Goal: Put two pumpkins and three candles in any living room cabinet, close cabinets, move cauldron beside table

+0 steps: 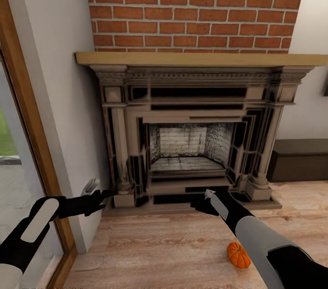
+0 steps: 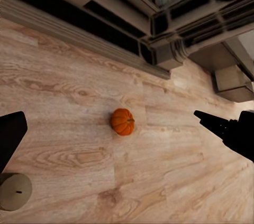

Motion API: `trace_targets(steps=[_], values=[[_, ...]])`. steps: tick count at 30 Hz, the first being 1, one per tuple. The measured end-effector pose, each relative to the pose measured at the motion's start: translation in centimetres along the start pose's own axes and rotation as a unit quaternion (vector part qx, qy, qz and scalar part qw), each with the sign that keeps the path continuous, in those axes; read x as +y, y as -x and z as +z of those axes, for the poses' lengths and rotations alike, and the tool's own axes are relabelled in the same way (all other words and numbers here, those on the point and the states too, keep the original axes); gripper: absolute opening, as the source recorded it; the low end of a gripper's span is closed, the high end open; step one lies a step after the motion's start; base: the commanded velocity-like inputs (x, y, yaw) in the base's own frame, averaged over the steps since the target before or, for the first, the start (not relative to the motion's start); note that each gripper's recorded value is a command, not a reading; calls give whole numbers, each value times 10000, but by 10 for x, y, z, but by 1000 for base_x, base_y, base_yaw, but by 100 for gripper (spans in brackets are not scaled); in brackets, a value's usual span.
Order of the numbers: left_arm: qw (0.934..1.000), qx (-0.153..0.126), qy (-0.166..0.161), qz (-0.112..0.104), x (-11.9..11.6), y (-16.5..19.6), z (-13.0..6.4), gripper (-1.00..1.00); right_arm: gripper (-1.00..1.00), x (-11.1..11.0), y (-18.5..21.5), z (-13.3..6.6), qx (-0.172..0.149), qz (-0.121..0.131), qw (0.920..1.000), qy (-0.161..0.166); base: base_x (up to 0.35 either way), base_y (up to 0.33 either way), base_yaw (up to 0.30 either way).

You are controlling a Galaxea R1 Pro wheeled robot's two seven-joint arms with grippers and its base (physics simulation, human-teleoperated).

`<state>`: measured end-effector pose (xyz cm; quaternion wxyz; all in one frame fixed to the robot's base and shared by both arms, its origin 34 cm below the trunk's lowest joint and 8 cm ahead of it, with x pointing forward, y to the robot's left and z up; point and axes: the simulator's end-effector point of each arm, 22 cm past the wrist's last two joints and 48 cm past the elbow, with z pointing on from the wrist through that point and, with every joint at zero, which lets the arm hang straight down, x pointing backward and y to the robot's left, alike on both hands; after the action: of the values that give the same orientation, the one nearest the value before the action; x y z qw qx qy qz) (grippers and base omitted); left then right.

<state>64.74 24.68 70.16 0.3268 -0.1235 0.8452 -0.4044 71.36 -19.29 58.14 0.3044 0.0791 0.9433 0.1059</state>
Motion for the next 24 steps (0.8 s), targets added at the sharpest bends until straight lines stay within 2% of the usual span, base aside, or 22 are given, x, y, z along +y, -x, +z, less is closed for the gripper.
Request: trace_targets(steps=[7, 12, 17, 24], values=[[10000, -6, 1, 1, 12, -9, 4, 100, 100, -6, -10, 12, -67, -26, 10000, -55, 0, 0, 0], [10000, -8, -2, 7, 19, -15, 8, 100, 100, -14, -28, 21, 89, -56, 9998, -152, 0, 0, 0], [10000, -7, -3, 10, 27, -22, 11, 100, 100, -13, -71, 38, 459, -59, 9987, -198, 0, 0, 0], [10000, -10, -9, 8, 38, -32, 16, 100, 100, -7, -93, 51, 554, -84, 9983, -150, 0, 0, 0]])
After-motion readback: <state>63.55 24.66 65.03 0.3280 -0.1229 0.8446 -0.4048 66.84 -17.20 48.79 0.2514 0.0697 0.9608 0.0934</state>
